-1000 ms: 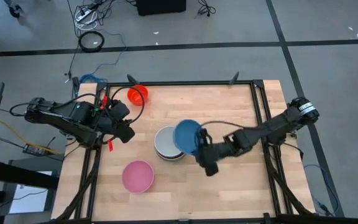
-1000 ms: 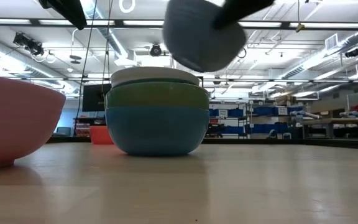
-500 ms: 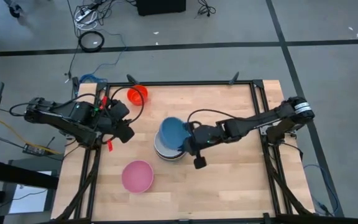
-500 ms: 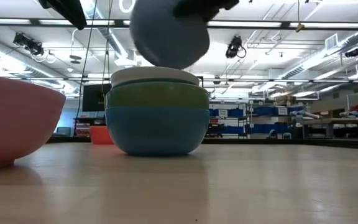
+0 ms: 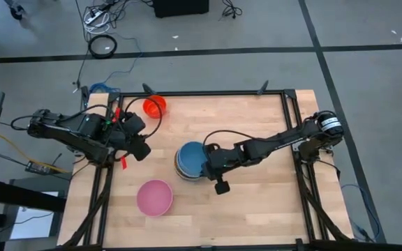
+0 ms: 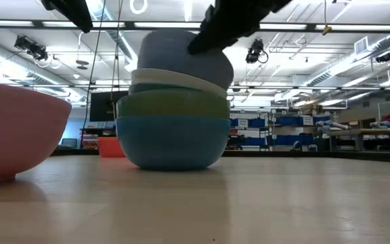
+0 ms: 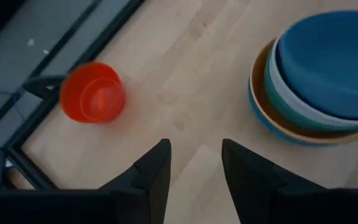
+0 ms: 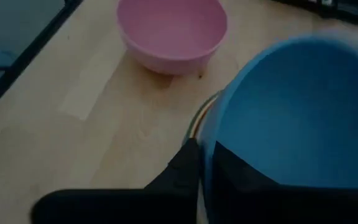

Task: Nest bowls inside each other
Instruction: Stack the blue bowl on top of the white bowl, then stack the pink bowl on top of the blue bowl

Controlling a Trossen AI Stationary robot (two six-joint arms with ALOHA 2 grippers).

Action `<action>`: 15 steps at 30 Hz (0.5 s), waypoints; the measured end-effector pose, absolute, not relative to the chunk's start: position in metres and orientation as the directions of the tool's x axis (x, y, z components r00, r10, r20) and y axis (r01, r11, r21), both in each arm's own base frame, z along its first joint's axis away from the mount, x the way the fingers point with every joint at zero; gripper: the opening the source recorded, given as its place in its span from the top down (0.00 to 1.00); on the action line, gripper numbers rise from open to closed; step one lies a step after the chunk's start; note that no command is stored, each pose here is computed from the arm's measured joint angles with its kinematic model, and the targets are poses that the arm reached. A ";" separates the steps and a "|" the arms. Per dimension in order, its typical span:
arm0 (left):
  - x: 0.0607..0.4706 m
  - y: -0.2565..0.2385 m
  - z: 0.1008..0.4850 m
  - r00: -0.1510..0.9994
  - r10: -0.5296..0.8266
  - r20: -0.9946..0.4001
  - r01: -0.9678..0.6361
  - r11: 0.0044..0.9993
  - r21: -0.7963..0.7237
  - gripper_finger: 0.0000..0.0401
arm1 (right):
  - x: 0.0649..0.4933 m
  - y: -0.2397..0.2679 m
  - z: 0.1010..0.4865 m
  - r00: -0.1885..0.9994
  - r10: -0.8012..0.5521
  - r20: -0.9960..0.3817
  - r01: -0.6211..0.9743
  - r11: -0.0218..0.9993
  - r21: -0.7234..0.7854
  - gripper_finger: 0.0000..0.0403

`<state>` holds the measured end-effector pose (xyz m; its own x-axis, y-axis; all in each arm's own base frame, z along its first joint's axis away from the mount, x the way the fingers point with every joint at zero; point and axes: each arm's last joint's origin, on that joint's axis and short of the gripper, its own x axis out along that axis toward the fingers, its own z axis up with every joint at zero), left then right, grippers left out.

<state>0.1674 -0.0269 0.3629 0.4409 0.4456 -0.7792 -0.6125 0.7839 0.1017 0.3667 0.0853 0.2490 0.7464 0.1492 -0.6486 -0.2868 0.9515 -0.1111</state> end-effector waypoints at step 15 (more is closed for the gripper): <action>0.188 -0.091 0.337 0.540 0.010 -0.842 -0.408 0.878 -0.251 0.62 | 0.350 0.092 0.269 0.777 0.025 -0.629 -0.162 0.974 -0.161 0.68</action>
